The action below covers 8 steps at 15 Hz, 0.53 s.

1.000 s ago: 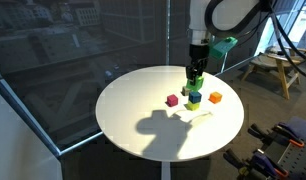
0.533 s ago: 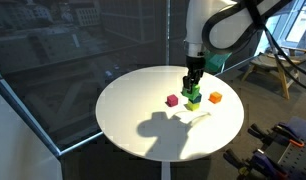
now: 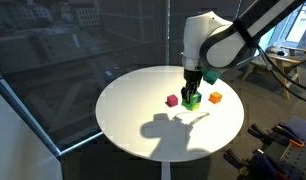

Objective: Pick up the green block and put it on the table

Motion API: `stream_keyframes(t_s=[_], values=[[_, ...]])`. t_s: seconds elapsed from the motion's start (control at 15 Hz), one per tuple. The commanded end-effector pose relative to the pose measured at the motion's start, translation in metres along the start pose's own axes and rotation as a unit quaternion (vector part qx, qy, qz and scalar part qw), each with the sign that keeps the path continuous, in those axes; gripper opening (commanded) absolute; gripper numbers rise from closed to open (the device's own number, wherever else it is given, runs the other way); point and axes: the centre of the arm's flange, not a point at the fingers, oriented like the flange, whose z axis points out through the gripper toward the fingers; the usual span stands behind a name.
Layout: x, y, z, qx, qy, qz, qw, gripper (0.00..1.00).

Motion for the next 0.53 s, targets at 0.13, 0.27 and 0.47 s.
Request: stream_keyframes(t_s=[0.13, 0.27, 0.47], values=[[0.009, -0.008, 0.032, -0.002, -0.012, -0.005, 0.9999, 0.3], [0.01, -0.009, 0.044, -0.001, -0.019, -0.006, 0.9998, 0.3], [0.011, -0.008, 0.058, -0.001, -0.027, -0.007, 0.9996, 0.3]])
